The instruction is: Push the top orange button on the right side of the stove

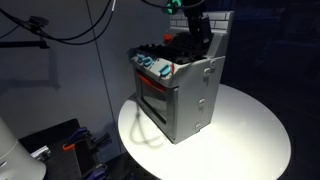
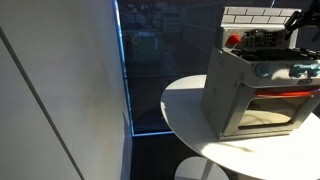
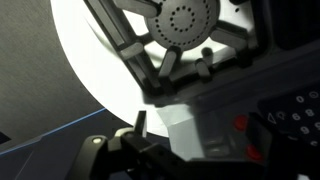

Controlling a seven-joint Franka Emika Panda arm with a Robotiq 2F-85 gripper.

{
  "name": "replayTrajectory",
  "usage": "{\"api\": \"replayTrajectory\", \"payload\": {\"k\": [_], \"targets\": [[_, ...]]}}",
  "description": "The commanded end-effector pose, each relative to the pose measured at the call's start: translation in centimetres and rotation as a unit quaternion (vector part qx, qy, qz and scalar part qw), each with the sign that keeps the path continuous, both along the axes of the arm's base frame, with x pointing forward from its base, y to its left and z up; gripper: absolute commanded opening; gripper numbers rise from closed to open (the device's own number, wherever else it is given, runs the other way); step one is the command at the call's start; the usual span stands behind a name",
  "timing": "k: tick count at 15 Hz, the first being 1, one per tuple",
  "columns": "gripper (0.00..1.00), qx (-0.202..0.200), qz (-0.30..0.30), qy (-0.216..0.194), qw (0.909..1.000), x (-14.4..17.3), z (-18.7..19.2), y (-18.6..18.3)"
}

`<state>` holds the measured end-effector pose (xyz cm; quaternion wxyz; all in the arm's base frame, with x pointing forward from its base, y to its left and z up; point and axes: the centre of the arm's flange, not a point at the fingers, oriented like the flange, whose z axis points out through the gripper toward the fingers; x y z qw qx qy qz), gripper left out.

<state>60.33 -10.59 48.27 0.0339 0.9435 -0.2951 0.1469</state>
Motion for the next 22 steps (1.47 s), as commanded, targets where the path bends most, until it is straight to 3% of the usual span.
{"api": "replayTrajectory", "payload": {"k": [1,7,14,22], "targets": [[1.00,0.013,0.022,0.017,0.9995,-1.3,1.0,0.5],[1.00,0.027,0.058,0.050,0.9967,-2.4,1.6,1.2],[1.00,0.057,0.128,0.114,0.9836,-4.7,3.2,2.4],[1.00,0.062,0.141,0.164,0.9743,-9.0,6.8,4.5]]}}
